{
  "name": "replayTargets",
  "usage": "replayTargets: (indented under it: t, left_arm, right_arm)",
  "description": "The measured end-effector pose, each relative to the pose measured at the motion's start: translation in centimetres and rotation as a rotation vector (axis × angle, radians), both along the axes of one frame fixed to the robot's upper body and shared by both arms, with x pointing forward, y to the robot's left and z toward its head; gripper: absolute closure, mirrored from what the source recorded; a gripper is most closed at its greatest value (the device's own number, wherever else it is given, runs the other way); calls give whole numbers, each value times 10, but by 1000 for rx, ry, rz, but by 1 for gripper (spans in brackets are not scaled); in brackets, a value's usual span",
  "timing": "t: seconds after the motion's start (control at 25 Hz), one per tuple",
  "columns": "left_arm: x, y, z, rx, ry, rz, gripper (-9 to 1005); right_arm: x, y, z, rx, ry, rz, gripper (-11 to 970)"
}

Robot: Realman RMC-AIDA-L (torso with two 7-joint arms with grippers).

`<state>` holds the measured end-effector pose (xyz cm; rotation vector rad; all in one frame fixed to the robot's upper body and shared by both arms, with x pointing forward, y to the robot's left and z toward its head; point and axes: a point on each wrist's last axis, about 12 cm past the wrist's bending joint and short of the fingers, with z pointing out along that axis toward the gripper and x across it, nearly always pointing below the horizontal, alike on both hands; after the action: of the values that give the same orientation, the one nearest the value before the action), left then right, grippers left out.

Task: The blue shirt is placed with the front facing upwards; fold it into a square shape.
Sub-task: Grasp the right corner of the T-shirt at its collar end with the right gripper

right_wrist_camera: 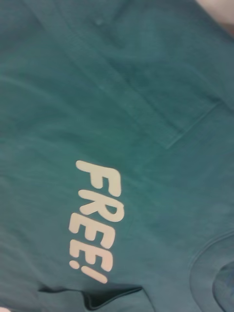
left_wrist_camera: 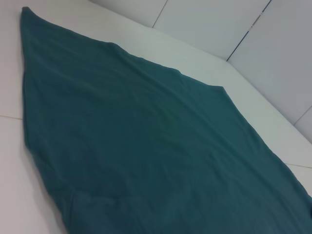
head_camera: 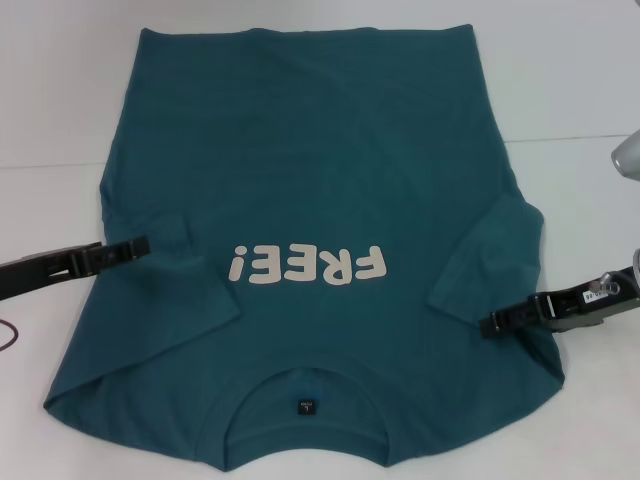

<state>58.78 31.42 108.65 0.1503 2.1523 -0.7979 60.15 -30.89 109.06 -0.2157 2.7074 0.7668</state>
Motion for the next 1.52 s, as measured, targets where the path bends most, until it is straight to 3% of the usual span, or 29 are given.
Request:
replayTargets:
  t: [0.56, 0.96, 1.52]
  left_arm:
    - [1, -1, -1, 0, 2, 2, 121]
    - [1, -2, -1, -4, 4, 1, 121]
    - [3, -3, 0, -4, -2, 7, 122]
  right_arm:
    - [-10, 0, -2, 36, 50, 29, 48]
    - [-18, -10, 8, 76, 116, 39, 47]
    - [-18, -18, 10, 64, 112, 21, 48]
